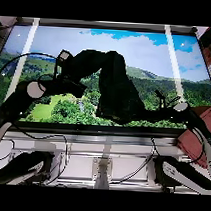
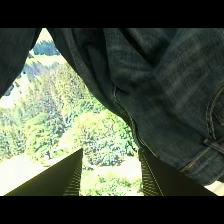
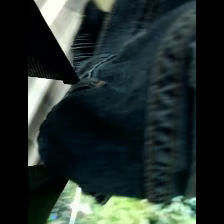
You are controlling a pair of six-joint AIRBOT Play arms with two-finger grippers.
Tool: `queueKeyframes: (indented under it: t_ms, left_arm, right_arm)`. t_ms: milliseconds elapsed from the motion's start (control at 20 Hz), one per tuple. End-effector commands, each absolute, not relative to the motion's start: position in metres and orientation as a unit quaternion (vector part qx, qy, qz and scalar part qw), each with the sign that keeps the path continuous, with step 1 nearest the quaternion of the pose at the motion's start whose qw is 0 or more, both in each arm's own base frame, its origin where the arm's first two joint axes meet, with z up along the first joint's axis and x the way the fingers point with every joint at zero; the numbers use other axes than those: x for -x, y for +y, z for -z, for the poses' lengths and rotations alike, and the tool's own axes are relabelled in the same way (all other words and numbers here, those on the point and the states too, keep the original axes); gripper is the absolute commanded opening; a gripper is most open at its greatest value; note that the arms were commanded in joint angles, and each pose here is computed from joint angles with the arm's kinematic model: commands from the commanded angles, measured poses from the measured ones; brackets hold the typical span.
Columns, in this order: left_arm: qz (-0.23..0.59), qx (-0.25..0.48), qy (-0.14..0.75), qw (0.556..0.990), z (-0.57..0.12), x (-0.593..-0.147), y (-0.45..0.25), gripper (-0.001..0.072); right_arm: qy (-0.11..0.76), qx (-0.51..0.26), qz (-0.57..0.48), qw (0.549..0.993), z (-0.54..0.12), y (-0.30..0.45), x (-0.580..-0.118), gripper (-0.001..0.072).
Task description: Fold the clothes and pants, and hang the long-sleeved shirts on hangers.
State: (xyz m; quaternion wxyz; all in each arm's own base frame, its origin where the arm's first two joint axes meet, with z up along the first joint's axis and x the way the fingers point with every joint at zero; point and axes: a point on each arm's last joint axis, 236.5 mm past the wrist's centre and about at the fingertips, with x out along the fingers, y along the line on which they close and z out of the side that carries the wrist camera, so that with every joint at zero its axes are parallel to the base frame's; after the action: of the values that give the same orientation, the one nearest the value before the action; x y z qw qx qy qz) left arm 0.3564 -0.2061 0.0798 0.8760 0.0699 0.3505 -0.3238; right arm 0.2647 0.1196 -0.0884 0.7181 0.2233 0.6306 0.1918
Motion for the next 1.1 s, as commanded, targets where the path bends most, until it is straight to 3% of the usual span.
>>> queueKeyframes:
  t_ms: [0, 50, 100, 150, 400, 650, 800, 950, 1000, 1050]
  left_arm:
    - [0.323, -0.071, 0.360, 0.872, -0.072, -0.357, -0.205, 0.0374]
    - [0.323, -0.071, 0.362, 0.872, -0.071, -0.357, -0.205, 0.0374]
    - [0.323, -0.072, 0.363, 0.871, -0.069, -0.358, -0.205, 0.0374]
    - [0.323, -0.072, 0.364, 0.871, -0.068, -0.358, -0.205, 0.0374]
    - [0.322, -0.072, 0.369, 0.869, -0.065, -0.359, -0.205, 0.0374]
    - [0.306, -0.117, 0.368, 0.870, -0.059, -0.364, -0.189, 0.0374]
    - [0.304, -0.116, 0.368, 0.871, -0.059, -0.365, -0.187, 0.0374]
    - [0.304, -0.116, 0.368, 0.871, -0.059, -0.365, -0.187, 0.0374]
    - [0.304, -0.116, 0.368, 0.871, -0.059, -0.365, -0.187, 0.0374]
    - [0.304, -0.116, 0.368, 0.871, -0.059, -0.365, -0.187, 0.0374]
  right_arm:
    - [0.603, -0.223, -0.172, 0.746, 0.092, 0.131, -0.284, 0.0346]
    - [0.600, -0.220, -0.171, 0.750, 0.092, 0.131, -0.286, 0.0147]
    - [0.597, -0.219, -0.171, 0.752, 0.091, 0.130, -0.289, 0.0037]
    - [0.593, -0.214, -0.171, 0.757, 0.088, 0.129, -0.293, 0.0031]
    - [0.550, -0.134, -0.153, 0.810, 0.049, 0.101, -0.344, 0.0030]
    - [0.487, 0.043, -0.013, 0.872, -0.037, -0.005, -0.409, 0.0030]
    - [0.422, 0.059, 0.077, 0.902, -0.109, -0.081, -0.433, 0.0030]
    - [0.346, 0.007, 0.169, 0.923, -0.152, -0.159, -0.439, 0.0031]
    - [0.331, -0.012, 0.185, 0.925, -0.156, -0.175, -0.437, 0.0059]
    - [0.328, -0.028, 0.196, 0.924, -0.157, -0.187, -0.432, 0.0250]
